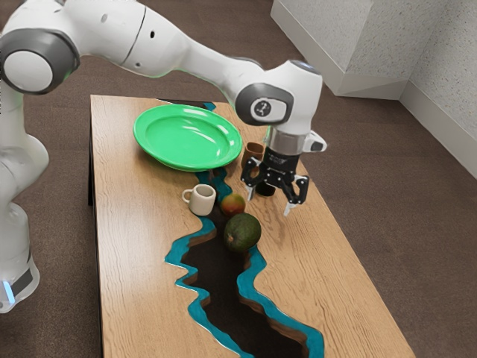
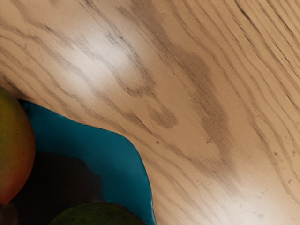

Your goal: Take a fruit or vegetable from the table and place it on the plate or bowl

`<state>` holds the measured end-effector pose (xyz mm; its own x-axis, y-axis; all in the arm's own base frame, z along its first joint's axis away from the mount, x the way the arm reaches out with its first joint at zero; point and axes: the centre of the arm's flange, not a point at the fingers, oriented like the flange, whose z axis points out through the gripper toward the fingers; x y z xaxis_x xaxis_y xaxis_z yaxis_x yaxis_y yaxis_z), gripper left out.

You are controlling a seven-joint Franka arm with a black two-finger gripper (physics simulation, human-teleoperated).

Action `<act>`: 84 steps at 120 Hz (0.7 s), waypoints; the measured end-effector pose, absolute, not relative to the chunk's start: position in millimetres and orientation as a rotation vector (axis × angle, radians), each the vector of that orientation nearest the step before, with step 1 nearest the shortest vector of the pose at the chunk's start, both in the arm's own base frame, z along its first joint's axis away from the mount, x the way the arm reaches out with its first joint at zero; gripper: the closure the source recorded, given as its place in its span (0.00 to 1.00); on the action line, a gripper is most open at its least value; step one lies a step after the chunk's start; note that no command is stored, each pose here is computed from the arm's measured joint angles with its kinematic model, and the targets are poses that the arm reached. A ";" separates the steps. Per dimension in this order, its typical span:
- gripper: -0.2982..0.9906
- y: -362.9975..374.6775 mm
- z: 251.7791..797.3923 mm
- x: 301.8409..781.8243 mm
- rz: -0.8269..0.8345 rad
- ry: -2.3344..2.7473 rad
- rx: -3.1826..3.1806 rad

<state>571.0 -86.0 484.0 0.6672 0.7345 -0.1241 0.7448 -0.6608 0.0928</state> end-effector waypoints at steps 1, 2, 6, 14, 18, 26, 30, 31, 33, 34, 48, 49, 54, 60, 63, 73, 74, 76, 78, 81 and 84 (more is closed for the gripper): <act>0.23 -85.4 483.3 571.3 -0.114 1.228 2.742; 0.23 -84.9 482.5 571.7 -0.114 1.232 2.741; 0.23 -83.4 479.3 572.9 -0.115 1.245 2.740; 0.23 -85.3 473.7 573.7 -0.119 1.253 2.743; 0.23 -87.9 471.2 573.1 -0.122 1.250 2.747; 0.23 -93.0 464.6 570.8 -0.135 1.239 2.759; 0.23 -95.4 460.7 569.2 -0.144 1.231 2.767; 0.23 -95.9 459.9 568.8 -0.146 1.229 2.769; 0.23 -96.7 458.7 568.3 -0.148 1.223 2.773; 0.23 -97.1 458.2 568.1 -0.148 1.221 2.775; 0.23 -92.3 455.3 567.8 -0.139 1.185 2.805; 0.23 -91.3 455.3 567.9 -0.138 1.183 2.807; 0.23 -86.0 454.3 568.4 -0.131 1.172 2.822; 0.23 -81.4 453.1 568.5 -0.124 1.154 2.841; 0.23 -80.6 452.7 568.5 -0.120 1.140 2.852; 0.23 -85.2 452.2 567.9 -0.102 1.067 2.900; 0.23 -85.9 452.2 567.8 -0.100 1.059 2.905; 0.23 -87.6 452.3 567.7 -0.096 1.042 2.914; 0.23 -89.5 452.4 567.5 -0.092 1.025 2.922; 0.23 -92.4 452.6 567.2 -0.088 1.001 2.933; 0.23 -95.1 452.2 566.8 -0.085 0.977 2.943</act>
